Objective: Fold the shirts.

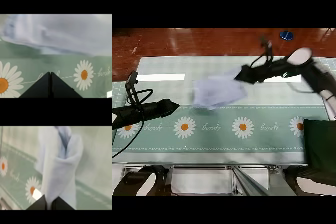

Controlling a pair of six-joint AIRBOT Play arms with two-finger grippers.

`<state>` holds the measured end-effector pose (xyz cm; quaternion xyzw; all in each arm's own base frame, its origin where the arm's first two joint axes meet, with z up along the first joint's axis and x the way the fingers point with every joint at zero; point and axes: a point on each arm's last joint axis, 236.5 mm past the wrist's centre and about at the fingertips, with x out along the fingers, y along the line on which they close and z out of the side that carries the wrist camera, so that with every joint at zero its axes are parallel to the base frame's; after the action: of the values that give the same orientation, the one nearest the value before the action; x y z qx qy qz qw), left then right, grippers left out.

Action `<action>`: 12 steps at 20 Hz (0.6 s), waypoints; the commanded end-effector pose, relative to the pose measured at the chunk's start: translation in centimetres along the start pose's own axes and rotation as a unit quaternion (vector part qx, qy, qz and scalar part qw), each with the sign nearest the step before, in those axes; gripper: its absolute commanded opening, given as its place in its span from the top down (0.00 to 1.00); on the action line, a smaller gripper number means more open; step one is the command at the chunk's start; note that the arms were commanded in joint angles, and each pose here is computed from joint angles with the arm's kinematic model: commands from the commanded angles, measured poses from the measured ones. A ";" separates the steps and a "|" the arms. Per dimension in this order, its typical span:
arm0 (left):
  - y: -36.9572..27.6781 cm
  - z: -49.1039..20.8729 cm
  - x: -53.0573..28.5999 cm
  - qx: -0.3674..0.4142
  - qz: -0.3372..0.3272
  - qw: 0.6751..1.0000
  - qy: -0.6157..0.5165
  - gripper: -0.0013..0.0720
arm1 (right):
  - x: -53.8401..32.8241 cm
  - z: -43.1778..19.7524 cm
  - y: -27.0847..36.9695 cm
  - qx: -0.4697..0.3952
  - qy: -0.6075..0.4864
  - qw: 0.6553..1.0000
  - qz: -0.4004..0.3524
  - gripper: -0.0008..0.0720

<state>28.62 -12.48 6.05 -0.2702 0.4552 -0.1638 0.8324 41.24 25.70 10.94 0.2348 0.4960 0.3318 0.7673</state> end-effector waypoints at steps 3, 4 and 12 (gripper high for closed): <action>-0.2 0.0 0.0 -0.002 -0.004 1.000 0.000 0.96 | -15.9 6.3 0.5 -0.022 -0.073 0.993 -0.087 0.96; -0.2 0.0 0.0 -0.002 -0.004 1.000 0.000 0.96 | -18.3 6.5 0.1 -0.008 -0.084 0.992 -0.095 0.96; -0.2 0.1 0.0 0.023 -0.004 1.000 -0.002 0.96 | -36.3 -1.6 -8.4 0.167 -0.137 0.945 -0.244 0.96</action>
<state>28.64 -12.63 6.18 -0.2645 0.4520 -0.1713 0.8345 37.25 -1.57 27.17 0.2538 0.4354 0.0963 0.8583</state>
